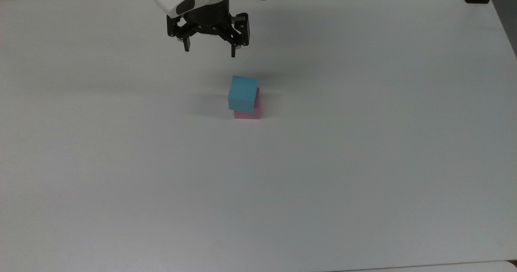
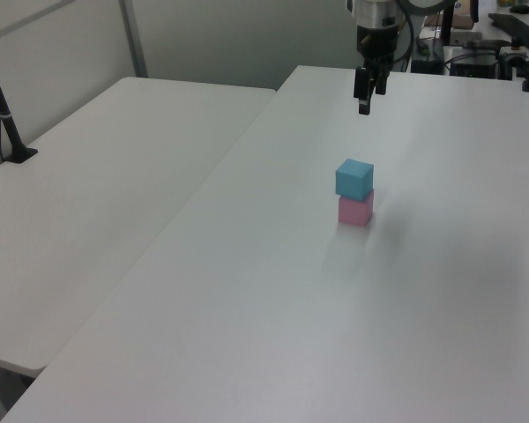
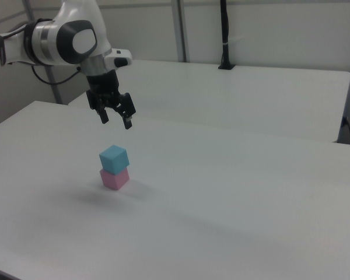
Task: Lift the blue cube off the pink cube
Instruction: 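Lower the open gripper down over the light-blue cube on the pink cube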
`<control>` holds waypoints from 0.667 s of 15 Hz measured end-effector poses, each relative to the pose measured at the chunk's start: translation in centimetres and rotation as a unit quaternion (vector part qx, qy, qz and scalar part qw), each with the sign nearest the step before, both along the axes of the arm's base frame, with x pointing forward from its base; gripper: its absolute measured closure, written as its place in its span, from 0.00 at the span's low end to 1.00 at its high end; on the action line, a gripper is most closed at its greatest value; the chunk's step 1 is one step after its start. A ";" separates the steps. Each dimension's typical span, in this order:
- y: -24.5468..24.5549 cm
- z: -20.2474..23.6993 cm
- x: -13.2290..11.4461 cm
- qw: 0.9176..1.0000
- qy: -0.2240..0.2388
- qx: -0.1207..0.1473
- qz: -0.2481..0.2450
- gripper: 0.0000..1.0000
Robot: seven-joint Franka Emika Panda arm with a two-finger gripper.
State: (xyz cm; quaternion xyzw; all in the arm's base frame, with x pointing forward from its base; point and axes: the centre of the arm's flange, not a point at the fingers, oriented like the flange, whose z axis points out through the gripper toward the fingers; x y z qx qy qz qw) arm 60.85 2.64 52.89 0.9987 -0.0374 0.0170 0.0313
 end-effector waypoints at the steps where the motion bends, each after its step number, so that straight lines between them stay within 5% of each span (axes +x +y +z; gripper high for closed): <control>1: 0.0 0.0 0.0 1.000 0.000 0.000 0.000 0.00; 10: 0.3 -0.6 0.1 1.000 0.006 0.001 0.010 0.00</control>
